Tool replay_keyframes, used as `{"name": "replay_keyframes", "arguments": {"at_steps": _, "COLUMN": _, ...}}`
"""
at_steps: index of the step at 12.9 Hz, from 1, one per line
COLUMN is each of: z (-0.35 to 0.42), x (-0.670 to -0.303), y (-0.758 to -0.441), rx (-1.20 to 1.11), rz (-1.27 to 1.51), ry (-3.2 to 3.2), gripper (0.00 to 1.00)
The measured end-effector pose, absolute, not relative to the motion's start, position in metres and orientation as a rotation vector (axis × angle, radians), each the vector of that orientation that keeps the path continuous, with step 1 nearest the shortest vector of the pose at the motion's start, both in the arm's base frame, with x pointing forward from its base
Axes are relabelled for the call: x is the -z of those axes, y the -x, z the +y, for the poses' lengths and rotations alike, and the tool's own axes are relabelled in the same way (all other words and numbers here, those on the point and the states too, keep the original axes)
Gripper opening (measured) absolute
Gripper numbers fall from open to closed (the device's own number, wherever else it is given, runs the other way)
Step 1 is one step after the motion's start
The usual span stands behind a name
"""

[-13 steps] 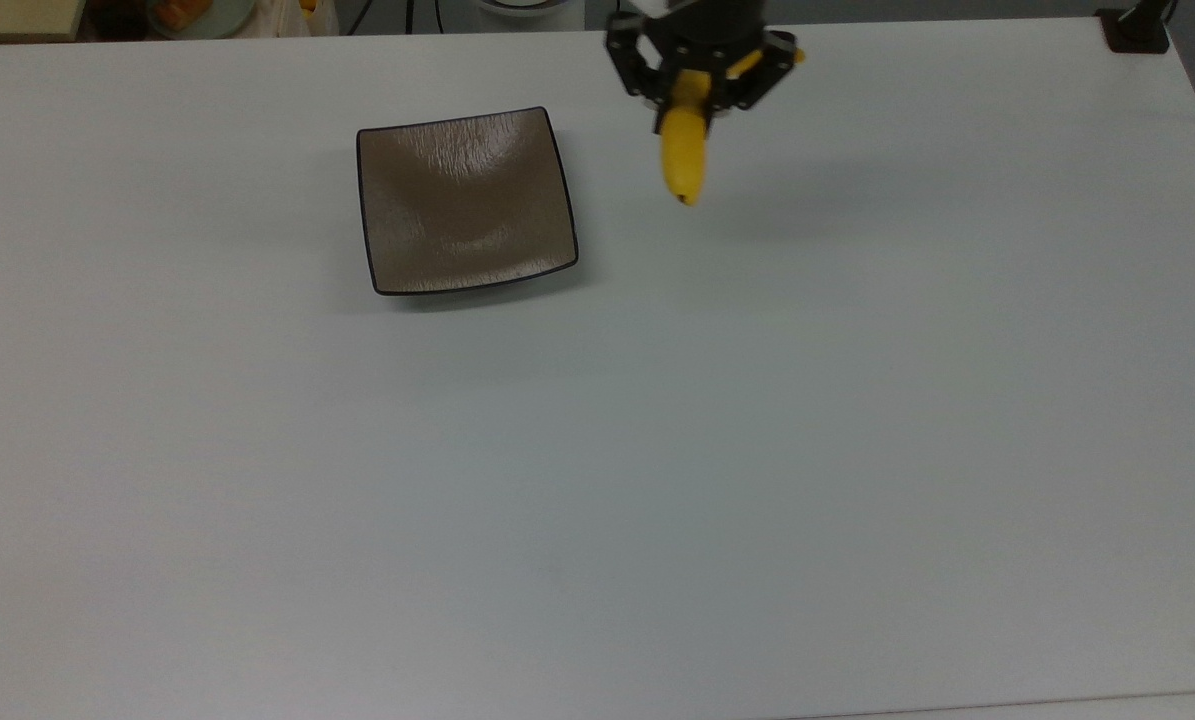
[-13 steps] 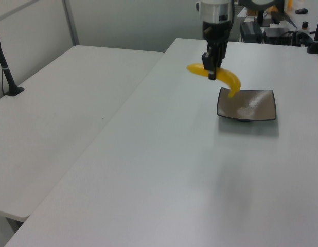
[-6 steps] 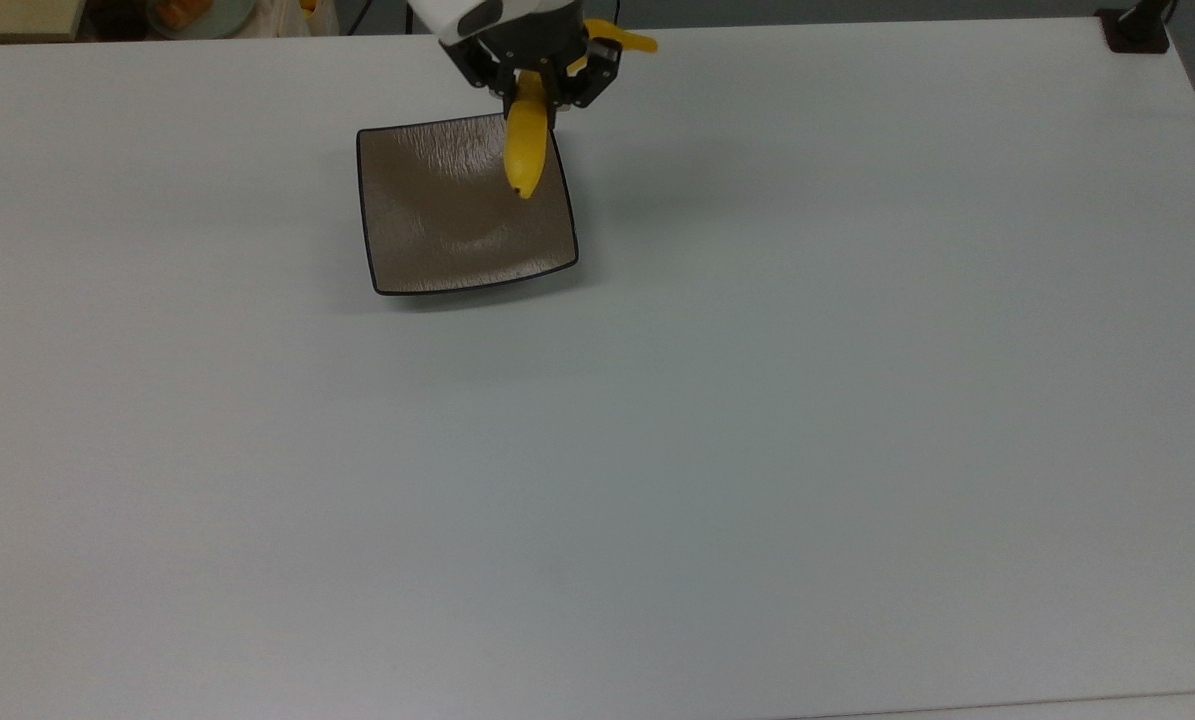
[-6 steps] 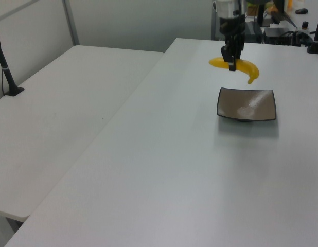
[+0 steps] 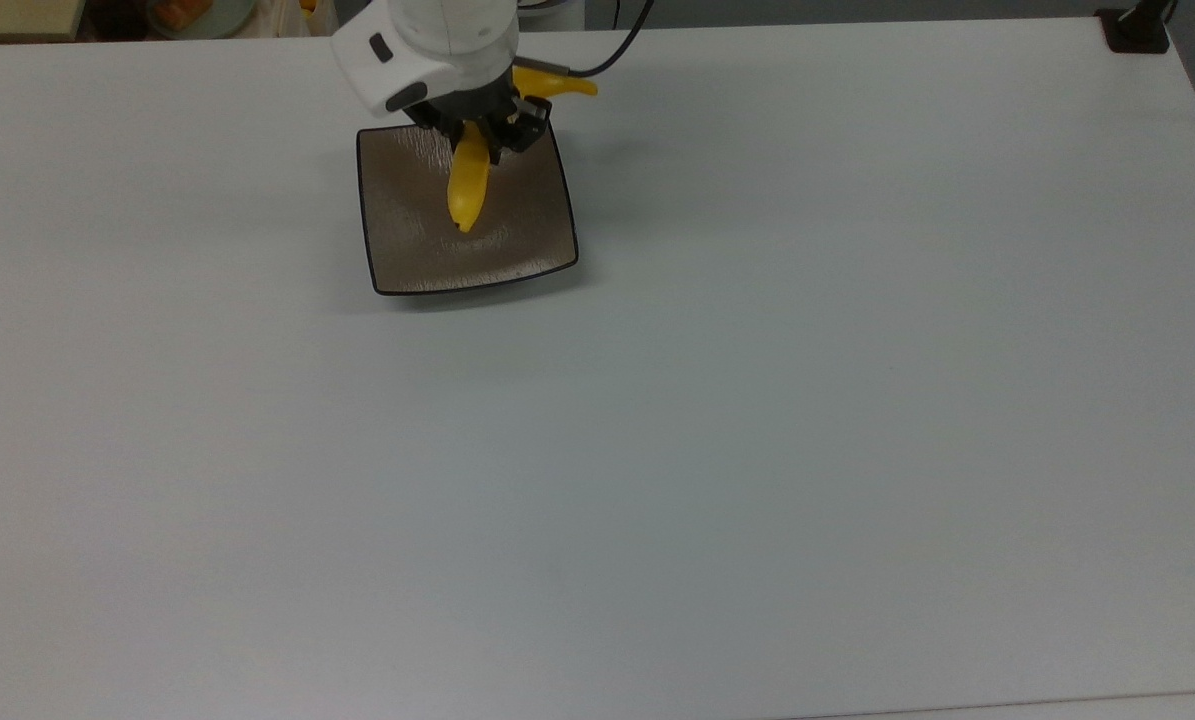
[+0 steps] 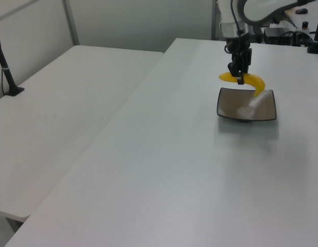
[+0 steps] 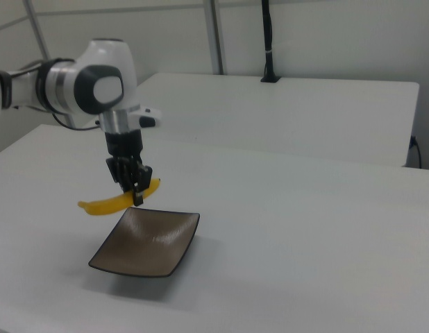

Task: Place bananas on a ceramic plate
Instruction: 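Lower the banana onto the plate and open the gripper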

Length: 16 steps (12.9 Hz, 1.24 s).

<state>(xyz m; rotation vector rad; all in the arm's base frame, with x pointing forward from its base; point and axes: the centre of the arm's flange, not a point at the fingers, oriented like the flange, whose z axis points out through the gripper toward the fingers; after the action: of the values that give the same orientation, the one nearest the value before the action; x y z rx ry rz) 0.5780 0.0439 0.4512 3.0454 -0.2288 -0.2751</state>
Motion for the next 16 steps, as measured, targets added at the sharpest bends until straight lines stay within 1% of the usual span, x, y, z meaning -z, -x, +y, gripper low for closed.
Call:
{"name": "replay_keyframes", "arguments": {"at_steps": 2, "z": 0.035, "x": -0.425, "y": -0.577, "rx": 0.261, "rz": -0.251, "ry": -3.046, "gripper": 0.33}}
{"name": "replay_keyframes", "arguments": {"at_steps": 8, "z": 0.005, "x": -0.375, "y": -0.583, "rx": 0.272, "rz": -0.353, "ry": -3.06, "gripper": 0.33}}
{"name": "replay_keyframes", "arguments": {"at_steps": 12, "z": 0.004, "x": -0.352, "y": -0.581, "rx": 0.296, "rz": -0.354, "ry": -3.054, "gripper": 0.33}}
{"name": "replay_keyframes", "arguments": {"at_steps": 15, "z": 0.004, "x": -0.35, "y": -0.581, "rx": 0.3, "rz": -0.355, "ry": -3.053, "gripper": 0.33}}
{"name": "replay_keyframes", "arguments": {"at_steps": 16, "z": 0.003, "x": -0.35, "y": -0.581, "rx": 0.301, "rz": -0.358, "ry": -3.053, "gripper": 0.37}}
